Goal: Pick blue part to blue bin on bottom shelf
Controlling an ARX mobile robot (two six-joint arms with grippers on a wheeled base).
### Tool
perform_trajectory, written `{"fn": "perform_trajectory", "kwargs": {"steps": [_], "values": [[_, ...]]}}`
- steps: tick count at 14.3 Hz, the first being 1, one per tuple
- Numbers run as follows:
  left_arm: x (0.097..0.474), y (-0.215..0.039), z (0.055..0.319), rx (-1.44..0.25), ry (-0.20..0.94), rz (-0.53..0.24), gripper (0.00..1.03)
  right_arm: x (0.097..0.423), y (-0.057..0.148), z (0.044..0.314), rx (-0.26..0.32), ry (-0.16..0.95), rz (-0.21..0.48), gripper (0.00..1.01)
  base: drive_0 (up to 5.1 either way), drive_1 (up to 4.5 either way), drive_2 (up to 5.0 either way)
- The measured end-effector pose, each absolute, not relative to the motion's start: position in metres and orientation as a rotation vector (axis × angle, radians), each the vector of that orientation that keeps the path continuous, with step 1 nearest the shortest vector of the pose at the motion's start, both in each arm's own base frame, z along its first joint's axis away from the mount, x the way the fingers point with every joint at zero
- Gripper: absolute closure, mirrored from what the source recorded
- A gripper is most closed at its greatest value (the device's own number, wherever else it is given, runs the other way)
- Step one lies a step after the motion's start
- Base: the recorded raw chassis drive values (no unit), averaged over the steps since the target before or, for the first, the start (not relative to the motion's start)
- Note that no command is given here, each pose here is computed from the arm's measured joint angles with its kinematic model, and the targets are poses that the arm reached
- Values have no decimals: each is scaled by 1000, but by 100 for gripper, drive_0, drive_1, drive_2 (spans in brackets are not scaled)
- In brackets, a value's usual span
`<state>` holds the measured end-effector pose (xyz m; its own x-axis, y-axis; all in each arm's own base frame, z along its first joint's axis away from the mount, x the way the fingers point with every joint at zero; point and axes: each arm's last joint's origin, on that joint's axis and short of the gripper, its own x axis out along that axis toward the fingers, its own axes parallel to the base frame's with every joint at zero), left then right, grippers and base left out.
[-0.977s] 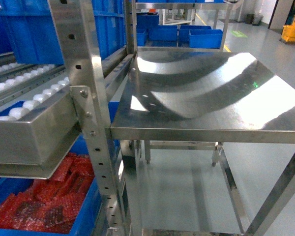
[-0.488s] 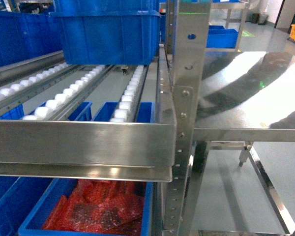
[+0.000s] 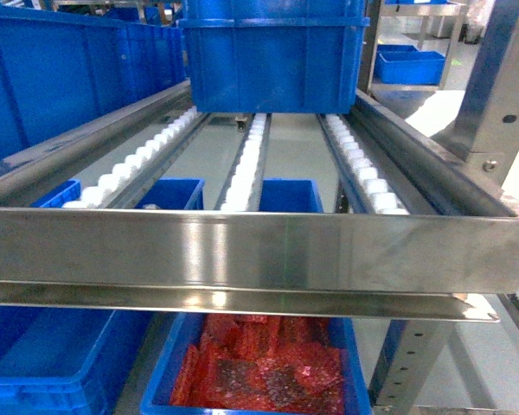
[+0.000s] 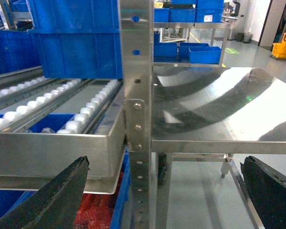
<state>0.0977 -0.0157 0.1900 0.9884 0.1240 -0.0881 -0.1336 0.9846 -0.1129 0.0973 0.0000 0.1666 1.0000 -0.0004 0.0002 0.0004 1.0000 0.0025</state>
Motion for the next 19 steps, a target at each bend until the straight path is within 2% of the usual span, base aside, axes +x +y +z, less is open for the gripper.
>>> {"fn": "perform_trajectory", "kwargs": {"steps": [19], "values": [[98,-16,190,-119,80,129,60,97,0,167,2,-1,3,3,-483,258,258]]}}
